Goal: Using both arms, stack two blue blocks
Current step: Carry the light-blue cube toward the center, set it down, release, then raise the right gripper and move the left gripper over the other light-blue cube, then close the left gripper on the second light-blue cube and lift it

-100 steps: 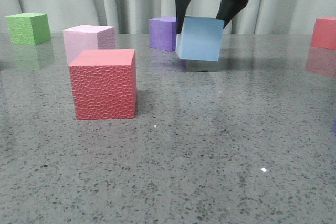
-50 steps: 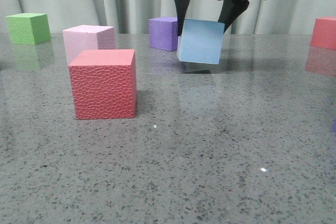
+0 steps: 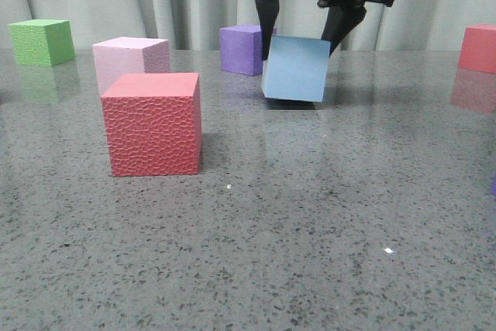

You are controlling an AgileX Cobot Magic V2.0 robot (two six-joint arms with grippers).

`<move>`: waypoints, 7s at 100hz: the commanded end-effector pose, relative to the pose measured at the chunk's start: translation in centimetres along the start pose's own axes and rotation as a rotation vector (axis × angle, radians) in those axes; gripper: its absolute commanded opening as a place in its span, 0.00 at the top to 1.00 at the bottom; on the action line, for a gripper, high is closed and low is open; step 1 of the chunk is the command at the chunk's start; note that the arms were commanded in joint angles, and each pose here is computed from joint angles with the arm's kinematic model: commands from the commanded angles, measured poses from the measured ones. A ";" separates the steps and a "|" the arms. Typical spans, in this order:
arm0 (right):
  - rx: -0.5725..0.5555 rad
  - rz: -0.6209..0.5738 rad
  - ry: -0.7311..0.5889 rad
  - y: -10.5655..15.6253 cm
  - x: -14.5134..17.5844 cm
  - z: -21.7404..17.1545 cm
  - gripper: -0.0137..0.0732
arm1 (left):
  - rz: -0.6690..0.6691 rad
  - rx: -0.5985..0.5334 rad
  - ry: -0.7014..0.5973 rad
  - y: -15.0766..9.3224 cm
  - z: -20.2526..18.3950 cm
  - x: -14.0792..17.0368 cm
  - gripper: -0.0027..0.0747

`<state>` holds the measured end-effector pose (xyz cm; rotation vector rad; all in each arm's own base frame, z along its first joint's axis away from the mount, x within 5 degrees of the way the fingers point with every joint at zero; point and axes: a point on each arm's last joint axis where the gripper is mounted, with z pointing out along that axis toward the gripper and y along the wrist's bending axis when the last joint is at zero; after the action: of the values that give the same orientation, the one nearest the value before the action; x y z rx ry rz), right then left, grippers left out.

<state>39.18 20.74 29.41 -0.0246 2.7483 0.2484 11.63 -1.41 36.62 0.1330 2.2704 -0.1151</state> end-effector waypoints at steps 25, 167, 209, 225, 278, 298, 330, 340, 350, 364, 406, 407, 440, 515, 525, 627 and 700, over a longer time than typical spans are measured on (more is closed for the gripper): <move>-0.041 -0.002 -0.093 0.3 -0.7 -3.1 0.38 | -0.008 0.008 -0.082 -0.1 -0.7 -1.3 0.11; 0.127 -0.145 -0.368 -6.7 0.5 -18.6 0.16 | -0.008 0.008 -0.080 -0.1 -0.7 -1.2 0.11; 0.188 -0.042 -0.422 -14.1 9.4 -19.6 0.16 | -0.008 0.008 -0.080 -0.1 -0.7 -1.2 0.11; 0.214 0.000 -0.453 -16.2 13.6 -19.8 0.16 | -0.008 0.008 -0.080 -0.1 -0.7 -1.2 0.11; 0.227 0.011 -0.513 -17.8 21.0 -19.8 0.16 | -0.009 0.008 -0.105 -0.1 -0.7 -1.5 0.11; 0.226 0.011 -0.515 -17.7 20.9 -19.8 0.16 | 0.000 -0.009 -0.161 0.0 -0.9 -2.0 0.11; 0.217 0.015 -0.513 -17.7 21.0 -19.8 0.16 | 0.008 -0.036 -0.177 0.5 0.6 -6.8 0.11; 0.216 0.016 -0.513 -17.7 21.0 -19.8 0.16 | 0.009 -0.042 -0.148 0.8 2.3 -8.8 0.11; 0.216 0.016 -0.513 -17.7 21.0 -19.8 0.16 | 0.027 -0.066 -0.106 1.2 4.3 -10.6 0.11; 0.216 0.016 -0.513 -17.7 21.0 -19.8 0.16 | 0.034 -0.073 -0.031 1.6 7.2 -12.9 0.11; 0.216 0.016 -0.512 -17.7 21.0 -19.8 0.16 | -0.226 -0.129 0.100 2.7 13.9 -14.5 0.11; 0.216 0.016 -0.512 -17.7 21.0 -19.8 0.16 | -0.234 -0.132 0.104 2.7 14.0 -14.4 0.11; 0.216 0.016 -0.513 -17.7 21.0 -19.8 0.16 | -0.362 -0.206 0.105 3.3 14.1 -14.2 0.11; 0.210 0.013 -0.512 -17.6 21.0 -19.8 0.16 | -0.462 -0.297 0.211 2.4 18.8 -12.8 0.14; 0.210 0.013 -0.512 -17.6 21.0 -19.8 0.16 | -0.471 -0.310 0.220 2.5 19.1 -12.7 0.14; 0.211 0.014 -0.509 -17.6 21.0 -19.7 0.16 | -0.502 -0.349 0.299 2.7 22.6 -11.4 0.14; 0.211 0.013 -0.510 -17.6 21.0 -19.8 0.16 | -0.444 -0.370 0.277 3.0 22.3 -11.6 0.64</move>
<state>13.22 0.32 35.41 0.1169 2.3377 -0.0362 36.81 -1.91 27.98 -0.6420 2.6206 0.1197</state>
